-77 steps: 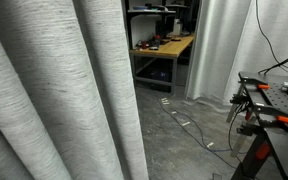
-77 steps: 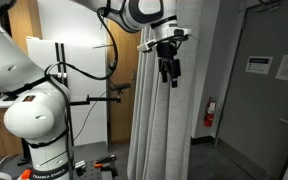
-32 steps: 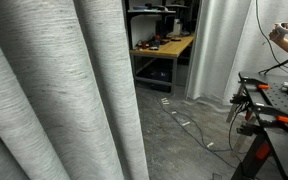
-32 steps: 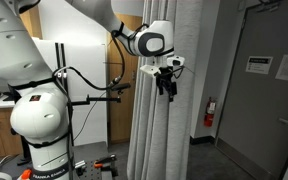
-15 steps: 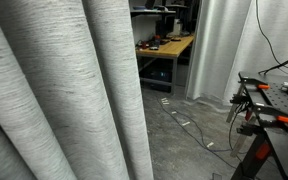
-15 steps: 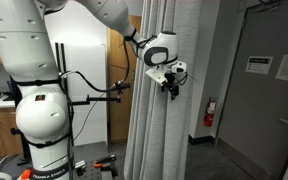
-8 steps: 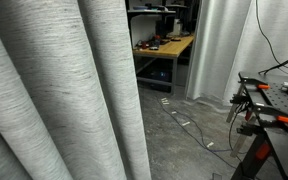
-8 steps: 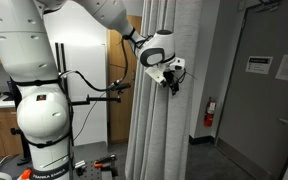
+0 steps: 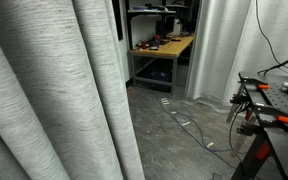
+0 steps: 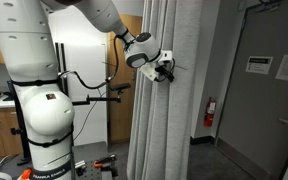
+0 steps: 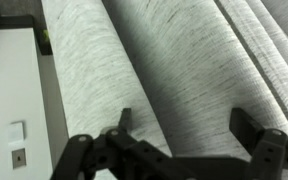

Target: Close the curtain

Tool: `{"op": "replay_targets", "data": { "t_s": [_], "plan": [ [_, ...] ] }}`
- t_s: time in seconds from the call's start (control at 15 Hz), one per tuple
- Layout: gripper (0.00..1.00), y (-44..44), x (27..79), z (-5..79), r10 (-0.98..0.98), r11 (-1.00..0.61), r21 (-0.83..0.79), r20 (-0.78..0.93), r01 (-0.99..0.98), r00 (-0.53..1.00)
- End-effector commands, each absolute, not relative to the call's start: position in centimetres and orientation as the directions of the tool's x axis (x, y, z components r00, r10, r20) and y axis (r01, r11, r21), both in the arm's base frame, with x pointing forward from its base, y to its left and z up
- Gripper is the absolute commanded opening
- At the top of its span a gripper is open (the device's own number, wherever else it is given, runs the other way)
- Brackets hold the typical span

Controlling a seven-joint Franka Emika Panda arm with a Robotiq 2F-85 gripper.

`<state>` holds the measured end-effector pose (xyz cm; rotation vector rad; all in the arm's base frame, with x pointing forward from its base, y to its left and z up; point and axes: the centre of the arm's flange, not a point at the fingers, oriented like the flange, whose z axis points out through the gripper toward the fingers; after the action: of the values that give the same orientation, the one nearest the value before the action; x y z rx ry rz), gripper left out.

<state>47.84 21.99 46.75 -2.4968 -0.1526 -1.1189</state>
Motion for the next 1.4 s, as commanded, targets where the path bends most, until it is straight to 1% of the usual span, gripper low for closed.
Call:
{"op": "replay_targets", "data": {
  "t_s": [0.0, 0.33, 0.67, 0.73, 0.8, 0.87, 0.93, 1.07, 1.13, 1.27, 1.33],
  "plan": [
    [1.00, 22.7, 49.5, 45.1, -0.042, -0.916, -0.248, 0.842, 0.317, 0.538],
    [1.00, 21.1, 52.5, 45.7, 0.060, -0.952, -0.083, 0.894, 0.294, 0.445],
    [1.00, 16.8, 55.1, 43.3, 0.091, -0.979, -0.004, 0.886, 0.203, 0.454],
    [0.89, 16.4, 55.3, 43.0, 0.092, -0.981, 0.000, 0.883, 0.196, 0.460],
    [0.72, 16.0, 55.4, 42.6, 0.095, -0.981, 0.002, 0.880, 0.195, 0.466],
    [0.66, 15.8, 55.5, 42.4, 0.095, -0.981, 0.001, 0.878, 0.196, 0.469],
    [0.56, 15.6, 55.6, 42.2, 0.101, -0.980, 0.004, 0.874, 0.201, 0.476],
    [0.42, 15.5, 55.7, 42.0, 0.110, -0.977, 0.005, 0.870, 0.213, 0.481],
    [0.33, 15.5, 55.9, 42.0, 0.112, -0.977, 0.006, 0.866, 0.213, 0.488],
    [0.20, 15.4, 56.4, 41.7, 0.113, -0.978, 0.005, 0.857, 0.211, 0.503],
    [0.11, 15.3, 56.6, 41.5, 0.110, -0.979, 0.004, 0.852, 0.205, 0.512]
  ]
}}
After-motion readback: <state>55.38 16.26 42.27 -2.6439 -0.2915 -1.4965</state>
